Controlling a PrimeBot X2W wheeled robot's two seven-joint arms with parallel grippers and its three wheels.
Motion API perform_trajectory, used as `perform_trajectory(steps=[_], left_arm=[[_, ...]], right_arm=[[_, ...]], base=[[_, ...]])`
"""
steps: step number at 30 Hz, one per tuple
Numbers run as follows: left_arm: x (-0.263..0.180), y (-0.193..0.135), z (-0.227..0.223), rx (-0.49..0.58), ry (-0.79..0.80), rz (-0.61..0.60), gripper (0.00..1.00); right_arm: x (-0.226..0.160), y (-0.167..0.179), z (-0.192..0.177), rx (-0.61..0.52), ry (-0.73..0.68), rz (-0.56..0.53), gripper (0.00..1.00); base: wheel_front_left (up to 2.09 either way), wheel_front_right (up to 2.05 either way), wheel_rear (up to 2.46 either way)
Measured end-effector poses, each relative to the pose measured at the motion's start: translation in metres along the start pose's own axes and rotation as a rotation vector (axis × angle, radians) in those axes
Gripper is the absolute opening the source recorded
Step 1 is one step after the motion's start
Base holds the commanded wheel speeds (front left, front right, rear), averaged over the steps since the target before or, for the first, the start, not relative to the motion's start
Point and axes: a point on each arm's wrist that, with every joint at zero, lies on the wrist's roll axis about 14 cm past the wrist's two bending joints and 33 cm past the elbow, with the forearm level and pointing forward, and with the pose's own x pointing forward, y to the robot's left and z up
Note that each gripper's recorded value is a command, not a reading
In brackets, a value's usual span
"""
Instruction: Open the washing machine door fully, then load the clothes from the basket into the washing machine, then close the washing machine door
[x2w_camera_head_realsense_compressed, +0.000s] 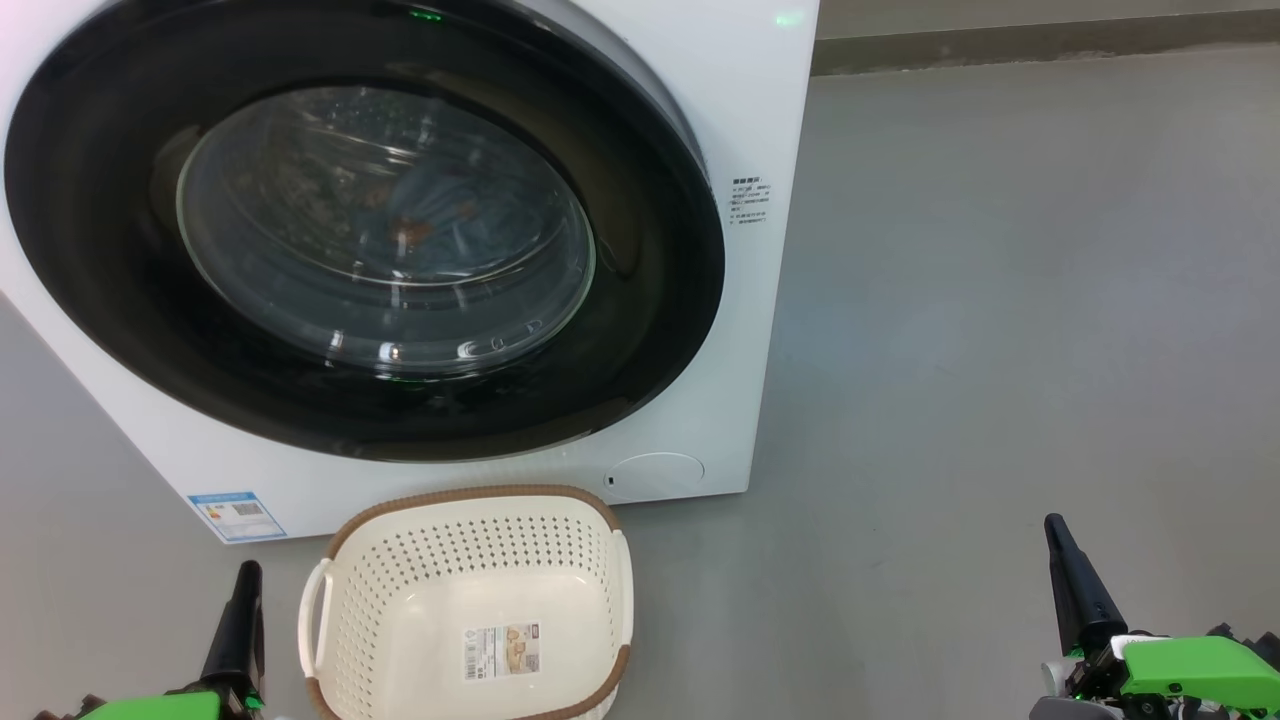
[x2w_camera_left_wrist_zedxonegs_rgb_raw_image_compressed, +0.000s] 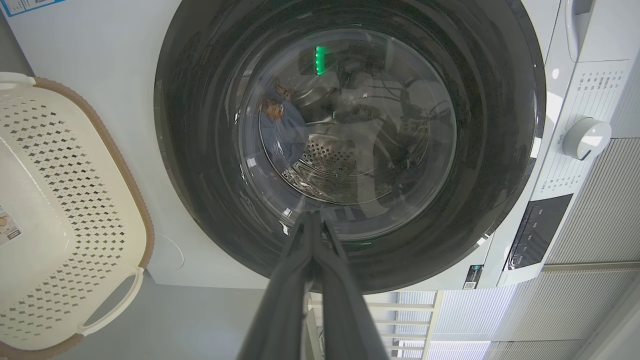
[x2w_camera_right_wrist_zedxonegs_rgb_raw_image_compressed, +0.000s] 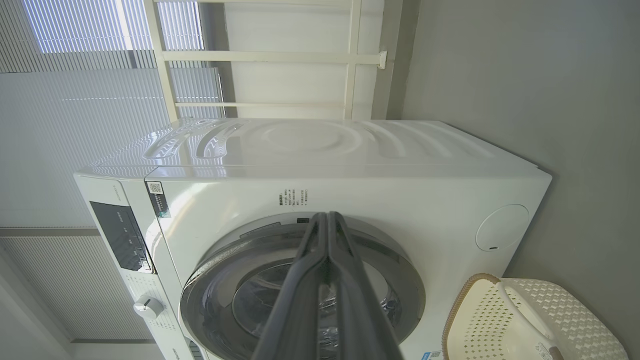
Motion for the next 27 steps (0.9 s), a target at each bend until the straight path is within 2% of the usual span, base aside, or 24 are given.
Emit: perform_trajectory(steps=[27], left_arm=[[0.0000, -0.0001, 0.0000, 0.000, 0.000, 0.000, 0.00]], right_arm=[[0.0000, 0.0000, 0.0000, 0.000, 0.000, 0.000, 0.00]], base=[[0.00, 0.00, 0.00]])
